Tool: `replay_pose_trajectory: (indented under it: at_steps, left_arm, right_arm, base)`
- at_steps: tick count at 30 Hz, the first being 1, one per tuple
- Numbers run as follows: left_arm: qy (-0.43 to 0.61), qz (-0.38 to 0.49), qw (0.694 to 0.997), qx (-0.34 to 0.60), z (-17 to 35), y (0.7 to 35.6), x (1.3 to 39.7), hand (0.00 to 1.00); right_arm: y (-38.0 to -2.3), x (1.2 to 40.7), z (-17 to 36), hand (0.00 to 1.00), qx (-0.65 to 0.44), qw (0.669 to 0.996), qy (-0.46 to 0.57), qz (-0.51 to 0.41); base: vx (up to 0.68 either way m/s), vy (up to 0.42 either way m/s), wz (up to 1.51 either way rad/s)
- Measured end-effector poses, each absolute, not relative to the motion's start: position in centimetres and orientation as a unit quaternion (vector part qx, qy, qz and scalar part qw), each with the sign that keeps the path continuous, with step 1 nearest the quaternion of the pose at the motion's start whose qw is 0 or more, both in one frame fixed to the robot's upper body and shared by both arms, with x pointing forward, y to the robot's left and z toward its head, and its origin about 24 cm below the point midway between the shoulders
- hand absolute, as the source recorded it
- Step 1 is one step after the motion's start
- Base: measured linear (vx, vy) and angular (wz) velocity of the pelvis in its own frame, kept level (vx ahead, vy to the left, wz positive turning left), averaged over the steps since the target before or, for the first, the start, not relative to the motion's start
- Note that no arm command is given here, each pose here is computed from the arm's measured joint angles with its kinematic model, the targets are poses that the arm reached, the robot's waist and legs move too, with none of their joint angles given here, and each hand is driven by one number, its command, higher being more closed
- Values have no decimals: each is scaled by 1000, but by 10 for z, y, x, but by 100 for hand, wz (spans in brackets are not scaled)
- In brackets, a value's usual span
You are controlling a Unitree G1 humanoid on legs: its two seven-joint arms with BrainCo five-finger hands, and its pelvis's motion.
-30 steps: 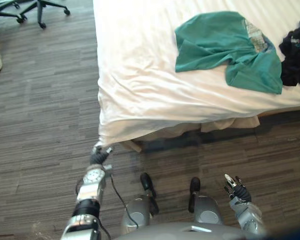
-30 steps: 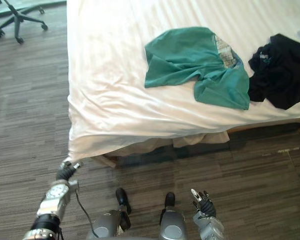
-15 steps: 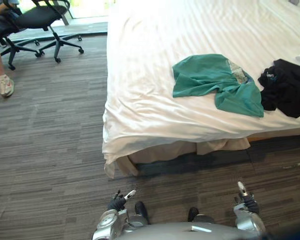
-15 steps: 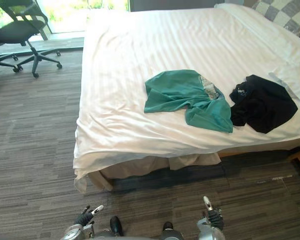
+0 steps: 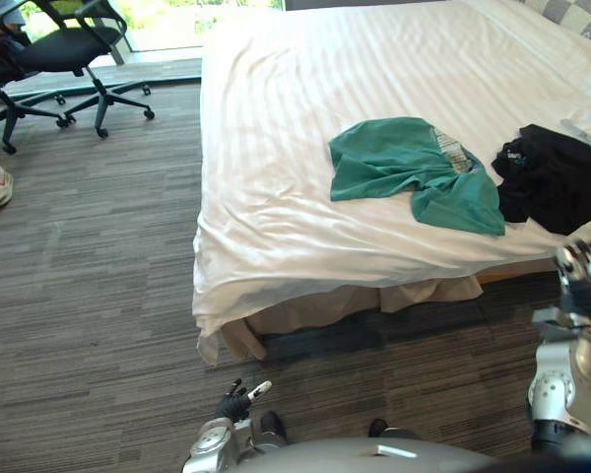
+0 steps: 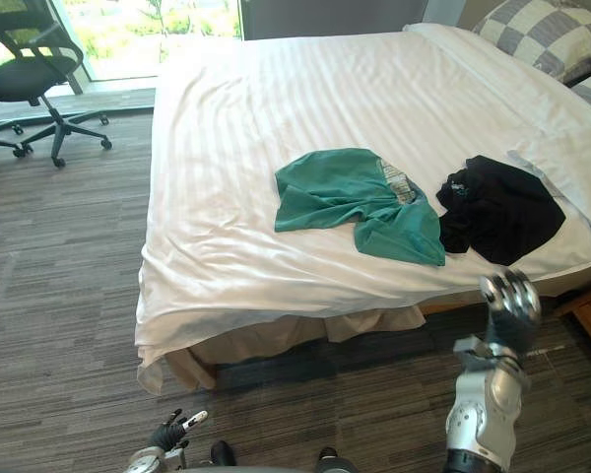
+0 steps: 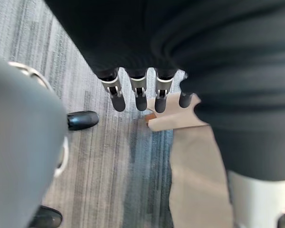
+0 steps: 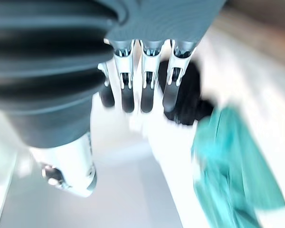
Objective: Tidy the bed and pick cloth on bed and put in laundry
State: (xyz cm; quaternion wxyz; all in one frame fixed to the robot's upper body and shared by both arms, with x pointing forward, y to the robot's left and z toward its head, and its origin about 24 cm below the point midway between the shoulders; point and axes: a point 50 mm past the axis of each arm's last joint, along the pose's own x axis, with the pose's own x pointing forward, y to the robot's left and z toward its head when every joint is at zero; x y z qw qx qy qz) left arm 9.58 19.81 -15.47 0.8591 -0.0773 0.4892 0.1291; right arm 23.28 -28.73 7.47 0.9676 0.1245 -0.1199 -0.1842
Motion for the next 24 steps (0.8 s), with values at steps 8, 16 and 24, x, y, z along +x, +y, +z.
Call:
replay_pose_trajectory:
  at_steps: [8,16,24]
  left_arm:
    - [501,148,850,-67,-157,208,89,0]
    - [470,150,866,-80,-151,207,106,0]
    - [361,115,922,-81,-119,203,171,0]
  right_arm:
    - [-214,288,119,100,108,975,-155,117]
    - [-163,338,126,100,163,958,-80,221]
    - [-155,378,245,100,158,940,-206,222]
  base:
    - [9,11,23]
    - [-32,9,32]
    - [-130,47,14]
